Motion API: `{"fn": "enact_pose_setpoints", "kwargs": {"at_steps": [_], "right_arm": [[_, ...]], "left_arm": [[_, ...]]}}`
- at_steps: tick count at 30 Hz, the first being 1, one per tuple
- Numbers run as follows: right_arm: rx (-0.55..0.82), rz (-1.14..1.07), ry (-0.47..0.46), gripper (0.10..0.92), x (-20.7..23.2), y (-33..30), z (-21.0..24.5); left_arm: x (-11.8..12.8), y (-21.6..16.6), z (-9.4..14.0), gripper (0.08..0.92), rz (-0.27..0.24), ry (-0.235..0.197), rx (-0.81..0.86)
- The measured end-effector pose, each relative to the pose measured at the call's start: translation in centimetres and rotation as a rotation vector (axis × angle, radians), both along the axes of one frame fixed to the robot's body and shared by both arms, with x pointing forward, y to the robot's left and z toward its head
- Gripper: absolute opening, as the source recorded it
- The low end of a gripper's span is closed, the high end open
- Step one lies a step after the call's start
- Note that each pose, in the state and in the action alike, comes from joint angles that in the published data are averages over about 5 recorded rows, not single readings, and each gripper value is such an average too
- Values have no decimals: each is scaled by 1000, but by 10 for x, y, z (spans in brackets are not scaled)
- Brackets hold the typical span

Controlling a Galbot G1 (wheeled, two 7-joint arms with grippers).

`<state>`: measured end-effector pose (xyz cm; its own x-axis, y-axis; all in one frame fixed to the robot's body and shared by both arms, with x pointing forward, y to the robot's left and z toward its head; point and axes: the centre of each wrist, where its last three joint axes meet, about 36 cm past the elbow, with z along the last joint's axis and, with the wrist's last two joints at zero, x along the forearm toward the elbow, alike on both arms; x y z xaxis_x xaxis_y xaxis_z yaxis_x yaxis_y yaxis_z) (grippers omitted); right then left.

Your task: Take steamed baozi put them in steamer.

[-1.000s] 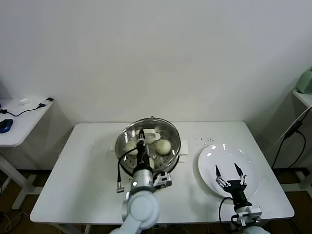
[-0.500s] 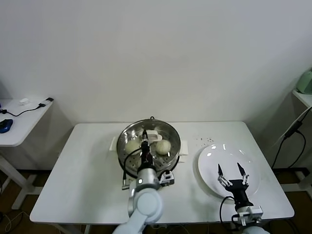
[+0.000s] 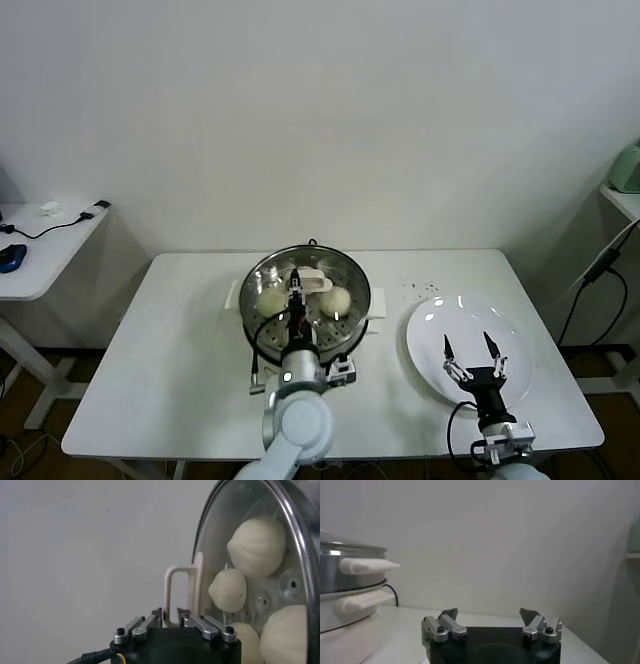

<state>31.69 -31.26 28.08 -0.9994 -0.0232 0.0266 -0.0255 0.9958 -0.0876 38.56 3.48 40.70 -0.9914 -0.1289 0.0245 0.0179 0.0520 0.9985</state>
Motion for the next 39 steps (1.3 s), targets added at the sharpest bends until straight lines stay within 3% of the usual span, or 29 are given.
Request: {"fn": "enact_pose_setpoints", "kwargs": {"at_steps": [14,24,32,39], "right_arm": [[0,28,16,823,4,5,5],[20,36,16,823,4,10,8],[36,35,8,823,0,8,5],[55,8,-12,823,3,4,2]], "left_arm": [[-23,9,25,534,-62,11,-107],[-34,66,49,802,-61,-32,-384],[-27,171,49,823,-59,-94,-743],[-39,240,19,823,-53,-91,-1066]]}}
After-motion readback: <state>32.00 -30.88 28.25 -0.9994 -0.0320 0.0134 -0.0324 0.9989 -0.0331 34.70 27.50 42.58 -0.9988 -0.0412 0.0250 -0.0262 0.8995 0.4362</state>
